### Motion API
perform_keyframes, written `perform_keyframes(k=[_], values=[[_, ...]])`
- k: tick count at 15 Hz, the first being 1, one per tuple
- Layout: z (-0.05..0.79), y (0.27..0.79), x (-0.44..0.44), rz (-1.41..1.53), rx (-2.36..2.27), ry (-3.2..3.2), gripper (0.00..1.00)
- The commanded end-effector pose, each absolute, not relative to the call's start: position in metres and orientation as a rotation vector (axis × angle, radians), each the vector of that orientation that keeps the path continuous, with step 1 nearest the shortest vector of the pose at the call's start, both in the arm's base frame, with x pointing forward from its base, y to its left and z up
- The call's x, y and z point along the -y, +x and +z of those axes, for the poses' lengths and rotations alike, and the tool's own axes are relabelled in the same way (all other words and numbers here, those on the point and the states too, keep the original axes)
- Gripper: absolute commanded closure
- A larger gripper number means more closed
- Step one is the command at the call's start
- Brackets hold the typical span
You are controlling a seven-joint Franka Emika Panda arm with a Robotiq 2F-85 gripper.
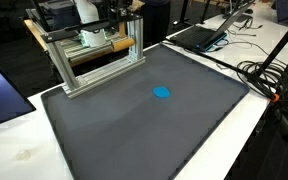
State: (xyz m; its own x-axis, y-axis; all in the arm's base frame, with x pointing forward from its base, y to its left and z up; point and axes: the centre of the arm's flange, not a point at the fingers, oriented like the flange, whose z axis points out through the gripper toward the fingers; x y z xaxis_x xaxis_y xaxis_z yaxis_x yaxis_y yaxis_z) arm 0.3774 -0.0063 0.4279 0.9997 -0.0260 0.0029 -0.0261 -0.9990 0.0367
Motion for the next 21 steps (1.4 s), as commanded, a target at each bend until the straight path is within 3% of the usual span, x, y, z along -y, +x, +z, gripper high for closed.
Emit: perform_keyframes(k=[1, 4, 5, 7, 10, 21], values=[[0.418, 0.348, 0.001, -0.014, -0.009, 3.138, 0.78], [0.419, 0.344, 0.002, -0.014, -0.035, 3.15, 0.75], [0.419, 0.344, 0.002, -0.012, -0.046, 3.152, 0.28], [0.419, 0.343, 0.001, -0.016, -0.061, 3.158, 0.23], [0.418, 0.345, -0.004, -0.032, -0.083, 3.163, 0.01], [0.414, 0.349, -0.006, -0.066, -0.051, 3.122, 0.0]])
